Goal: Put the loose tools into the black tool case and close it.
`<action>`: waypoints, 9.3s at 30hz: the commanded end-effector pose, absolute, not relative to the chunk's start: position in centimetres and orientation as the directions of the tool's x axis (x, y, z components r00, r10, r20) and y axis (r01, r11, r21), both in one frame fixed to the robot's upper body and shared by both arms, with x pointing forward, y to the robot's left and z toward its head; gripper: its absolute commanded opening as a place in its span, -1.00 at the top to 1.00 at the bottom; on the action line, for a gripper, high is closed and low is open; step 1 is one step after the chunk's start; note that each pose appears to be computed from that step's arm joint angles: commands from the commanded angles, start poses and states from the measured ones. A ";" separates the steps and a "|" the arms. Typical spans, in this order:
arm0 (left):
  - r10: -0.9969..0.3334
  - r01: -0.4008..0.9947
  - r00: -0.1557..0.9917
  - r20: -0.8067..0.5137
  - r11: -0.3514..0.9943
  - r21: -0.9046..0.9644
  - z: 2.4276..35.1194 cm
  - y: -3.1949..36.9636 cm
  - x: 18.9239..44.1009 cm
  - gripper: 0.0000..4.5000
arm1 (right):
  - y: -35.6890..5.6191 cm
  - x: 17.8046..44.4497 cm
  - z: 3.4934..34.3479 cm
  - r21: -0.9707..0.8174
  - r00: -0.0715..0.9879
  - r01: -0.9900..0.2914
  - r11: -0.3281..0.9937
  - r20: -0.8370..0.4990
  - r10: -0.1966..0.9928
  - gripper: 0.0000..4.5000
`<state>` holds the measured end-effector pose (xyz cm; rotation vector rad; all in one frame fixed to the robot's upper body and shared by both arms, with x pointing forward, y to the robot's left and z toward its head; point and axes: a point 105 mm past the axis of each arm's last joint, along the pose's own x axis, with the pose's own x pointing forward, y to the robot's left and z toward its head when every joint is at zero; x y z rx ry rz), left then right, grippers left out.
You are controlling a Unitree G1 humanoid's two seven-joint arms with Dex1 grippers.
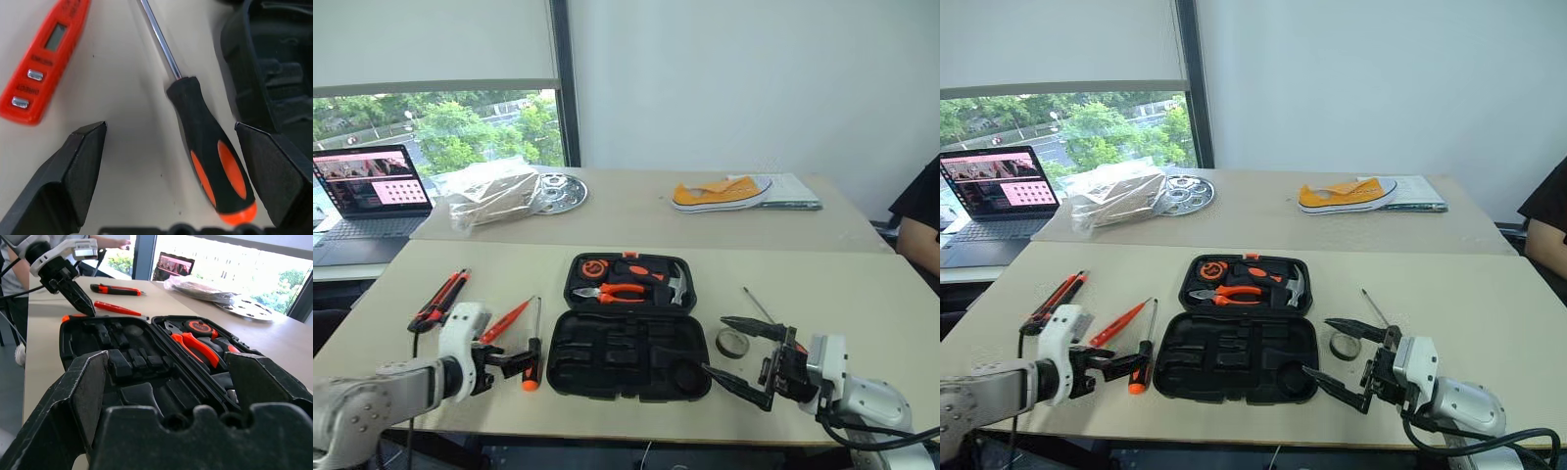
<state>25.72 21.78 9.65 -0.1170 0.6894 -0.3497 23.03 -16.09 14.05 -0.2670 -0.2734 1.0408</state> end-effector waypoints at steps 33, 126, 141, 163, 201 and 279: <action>-0.668 0.902 0.264 -0.696 -0.084 0.423 13.7 13.0 32.3 0.72 | -19.0 23.1 15.2 -0.414 0.608 -0.692 0.591 0.107 0.787 -1.00; -0.890 0.917 0.391 -0.234 0.353 0.187 12.5 23.9 23.8 -0.99 | -29.6 19.7 12.0 -0.173 0.940 -0.329 0.928 -0.156 0.304 -1.00; -0.923 0.918 0.361 -0.130 0.328 0.222 14.0 20.1 23.8 -1.00 | -32.2 28.2 9.2 -0.132 0.803 -0.348 0.928 -0.553 0.222 -0.23; -0.898 0.907 0.417 -0.142 0.403 0.119 12.7 21.7 22.6 -1.00 | -8.2 29.9 14.3 -0.246 0.250 -0.960 0.132 -0.549 0.798 0.55; -0.887 0.899 0.434 -0.158 0.415 0.138 12.3 21.3 22.5 -1.00 | -10.2 30.4 12.5 -0.133 0.220 -0.975 0.179 -0.699 0.680 -0.13; -0.370 0.447 0.816 -0.444 0.891 0.078 9.8 27.6 31.3 -0.88 | -15.1 24.6 16.7 -0.352 0.413 -0.833 0.427 0.120 0.903 -1.00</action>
